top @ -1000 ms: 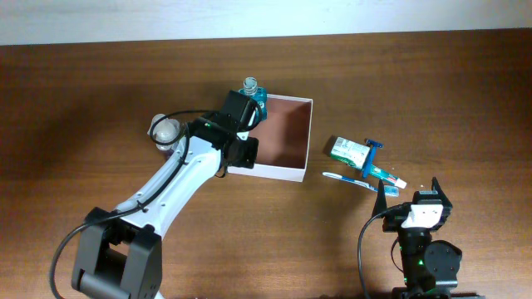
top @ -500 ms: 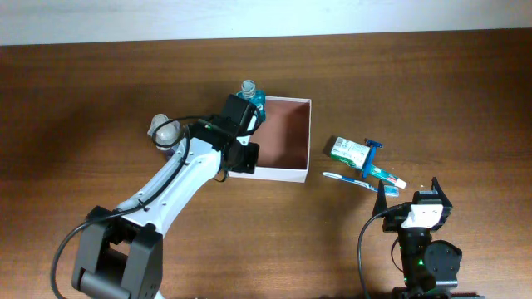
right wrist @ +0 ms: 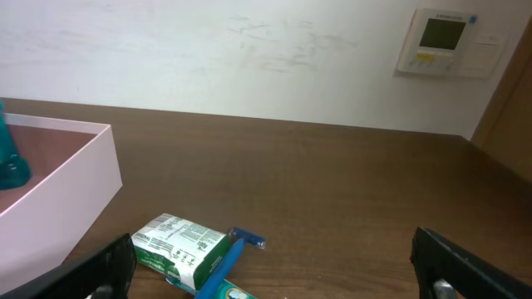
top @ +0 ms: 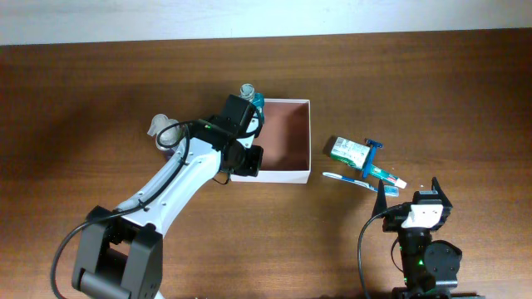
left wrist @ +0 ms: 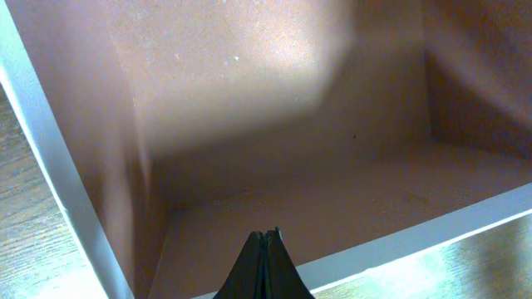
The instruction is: Pack container
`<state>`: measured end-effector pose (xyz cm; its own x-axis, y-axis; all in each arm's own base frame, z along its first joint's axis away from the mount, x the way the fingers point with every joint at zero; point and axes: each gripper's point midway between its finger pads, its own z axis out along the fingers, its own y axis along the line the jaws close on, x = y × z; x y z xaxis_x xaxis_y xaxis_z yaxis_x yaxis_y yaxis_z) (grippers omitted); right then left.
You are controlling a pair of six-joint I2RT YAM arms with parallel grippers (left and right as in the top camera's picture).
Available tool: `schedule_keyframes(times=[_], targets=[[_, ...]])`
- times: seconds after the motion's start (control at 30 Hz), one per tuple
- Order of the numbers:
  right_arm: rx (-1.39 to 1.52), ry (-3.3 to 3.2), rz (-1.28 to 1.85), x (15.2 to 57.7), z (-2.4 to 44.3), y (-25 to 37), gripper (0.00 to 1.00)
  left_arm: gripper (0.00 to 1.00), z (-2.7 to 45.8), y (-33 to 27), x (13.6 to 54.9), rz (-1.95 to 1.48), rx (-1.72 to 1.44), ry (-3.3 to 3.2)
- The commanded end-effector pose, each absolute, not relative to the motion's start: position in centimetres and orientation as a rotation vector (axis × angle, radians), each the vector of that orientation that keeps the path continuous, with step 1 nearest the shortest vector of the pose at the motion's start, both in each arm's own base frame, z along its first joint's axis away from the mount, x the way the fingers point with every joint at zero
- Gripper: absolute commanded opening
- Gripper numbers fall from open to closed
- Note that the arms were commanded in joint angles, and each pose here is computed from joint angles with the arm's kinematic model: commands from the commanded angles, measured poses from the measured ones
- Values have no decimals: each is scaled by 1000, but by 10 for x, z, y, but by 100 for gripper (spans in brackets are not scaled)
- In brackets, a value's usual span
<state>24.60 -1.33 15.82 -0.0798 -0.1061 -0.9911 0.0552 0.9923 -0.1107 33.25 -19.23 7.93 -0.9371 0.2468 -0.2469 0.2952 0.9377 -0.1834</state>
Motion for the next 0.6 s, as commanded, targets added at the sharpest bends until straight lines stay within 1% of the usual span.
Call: schedule_keyframes(times=[0.0,0.43,0.57], targets=[[-34,1652,-137,246,155,-15,98,0,82,-192,324,-351,418,2889],[-34,1652,-137,246,155,-15,98,1,122,-192,326,-386,391,2783],[-35,1652,-137,246,155,-15,98,1,145,-181,337,-293,362,2707]])
